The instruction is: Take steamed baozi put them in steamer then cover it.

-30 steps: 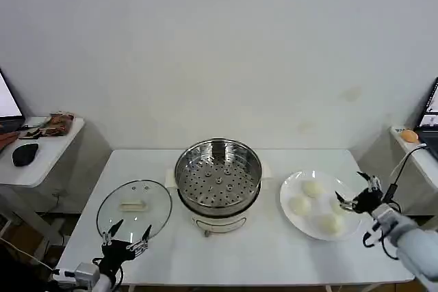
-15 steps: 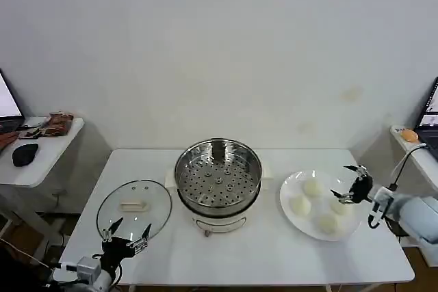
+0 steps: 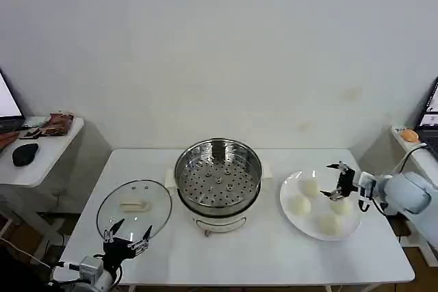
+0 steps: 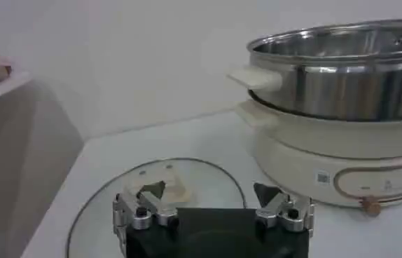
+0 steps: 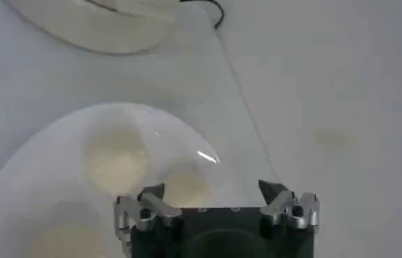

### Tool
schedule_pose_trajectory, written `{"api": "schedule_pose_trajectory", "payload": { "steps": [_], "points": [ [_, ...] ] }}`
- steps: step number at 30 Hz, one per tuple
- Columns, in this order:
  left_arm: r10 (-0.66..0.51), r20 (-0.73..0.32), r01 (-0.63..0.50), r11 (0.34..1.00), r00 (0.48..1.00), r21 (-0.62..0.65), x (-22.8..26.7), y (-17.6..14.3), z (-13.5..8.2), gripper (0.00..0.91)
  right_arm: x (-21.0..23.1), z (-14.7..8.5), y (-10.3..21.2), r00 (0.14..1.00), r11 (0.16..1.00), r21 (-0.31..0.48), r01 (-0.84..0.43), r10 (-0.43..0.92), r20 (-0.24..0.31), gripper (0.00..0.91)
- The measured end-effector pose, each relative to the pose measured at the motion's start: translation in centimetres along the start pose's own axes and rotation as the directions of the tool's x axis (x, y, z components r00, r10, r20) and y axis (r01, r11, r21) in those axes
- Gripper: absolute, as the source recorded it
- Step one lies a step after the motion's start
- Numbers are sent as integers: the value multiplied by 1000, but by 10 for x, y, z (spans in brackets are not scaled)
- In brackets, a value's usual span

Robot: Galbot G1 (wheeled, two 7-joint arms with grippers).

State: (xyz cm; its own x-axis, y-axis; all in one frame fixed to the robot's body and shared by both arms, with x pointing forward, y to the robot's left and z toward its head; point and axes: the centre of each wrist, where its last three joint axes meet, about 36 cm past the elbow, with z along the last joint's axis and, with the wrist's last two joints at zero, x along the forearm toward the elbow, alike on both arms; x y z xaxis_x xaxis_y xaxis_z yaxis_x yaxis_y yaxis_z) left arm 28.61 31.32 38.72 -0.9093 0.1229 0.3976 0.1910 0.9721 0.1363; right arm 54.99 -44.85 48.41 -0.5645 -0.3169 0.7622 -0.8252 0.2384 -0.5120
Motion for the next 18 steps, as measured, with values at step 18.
{"api": "schedule_pose_trajectory", "payload": {
  "steps": [18],
  "points": [
    [1,-21,0,1000,1000,22,0,-2,6,907,-51,-13,-55,973,961,160,226,-213,-93,907]
  ]
}}
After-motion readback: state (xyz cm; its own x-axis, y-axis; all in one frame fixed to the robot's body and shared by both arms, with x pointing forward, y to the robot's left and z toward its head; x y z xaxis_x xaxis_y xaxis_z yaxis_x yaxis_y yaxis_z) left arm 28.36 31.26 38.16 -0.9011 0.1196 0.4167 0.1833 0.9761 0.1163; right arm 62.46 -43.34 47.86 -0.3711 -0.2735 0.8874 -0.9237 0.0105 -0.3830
